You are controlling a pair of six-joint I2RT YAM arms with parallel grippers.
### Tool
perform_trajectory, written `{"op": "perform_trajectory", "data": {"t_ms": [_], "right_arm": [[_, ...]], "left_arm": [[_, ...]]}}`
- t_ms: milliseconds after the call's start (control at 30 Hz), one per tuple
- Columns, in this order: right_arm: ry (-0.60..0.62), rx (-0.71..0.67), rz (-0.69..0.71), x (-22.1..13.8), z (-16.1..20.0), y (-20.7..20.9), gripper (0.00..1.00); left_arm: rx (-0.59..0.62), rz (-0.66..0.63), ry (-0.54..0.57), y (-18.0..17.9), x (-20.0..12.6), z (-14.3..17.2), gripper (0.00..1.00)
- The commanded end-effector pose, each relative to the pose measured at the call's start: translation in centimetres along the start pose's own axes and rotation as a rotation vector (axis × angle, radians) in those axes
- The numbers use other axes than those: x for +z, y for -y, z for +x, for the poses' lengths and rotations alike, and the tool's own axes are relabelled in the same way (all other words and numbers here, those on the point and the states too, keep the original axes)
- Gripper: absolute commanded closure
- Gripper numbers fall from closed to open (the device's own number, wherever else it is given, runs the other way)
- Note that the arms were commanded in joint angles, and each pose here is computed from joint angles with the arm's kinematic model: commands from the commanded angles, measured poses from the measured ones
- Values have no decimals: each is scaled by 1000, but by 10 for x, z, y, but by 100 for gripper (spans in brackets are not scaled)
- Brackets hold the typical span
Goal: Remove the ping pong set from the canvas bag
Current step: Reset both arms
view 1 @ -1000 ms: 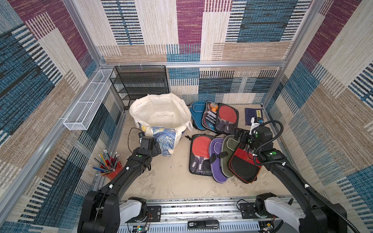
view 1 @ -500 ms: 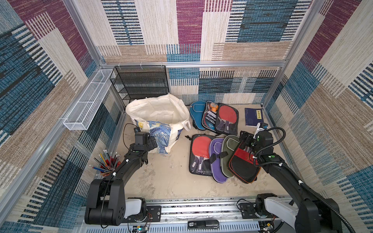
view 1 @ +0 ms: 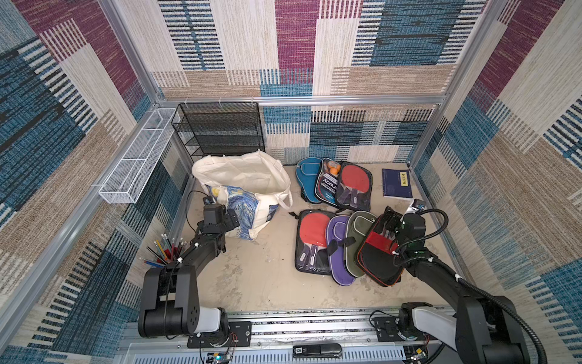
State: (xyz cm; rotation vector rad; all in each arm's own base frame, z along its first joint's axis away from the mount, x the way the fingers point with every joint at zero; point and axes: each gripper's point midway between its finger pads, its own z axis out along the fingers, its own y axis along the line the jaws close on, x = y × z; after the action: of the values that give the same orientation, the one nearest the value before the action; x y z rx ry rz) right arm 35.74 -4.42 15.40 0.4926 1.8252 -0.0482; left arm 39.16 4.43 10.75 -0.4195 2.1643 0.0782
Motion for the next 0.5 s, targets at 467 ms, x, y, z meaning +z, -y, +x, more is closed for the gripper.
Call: {"op": "perform_trajectory", "data": {"t_ms": [467], "right_arm": [[161,-79,30,22,-6,4,1]], "left_arm": [[111,-40,117,-8,8,-9,1]]}}
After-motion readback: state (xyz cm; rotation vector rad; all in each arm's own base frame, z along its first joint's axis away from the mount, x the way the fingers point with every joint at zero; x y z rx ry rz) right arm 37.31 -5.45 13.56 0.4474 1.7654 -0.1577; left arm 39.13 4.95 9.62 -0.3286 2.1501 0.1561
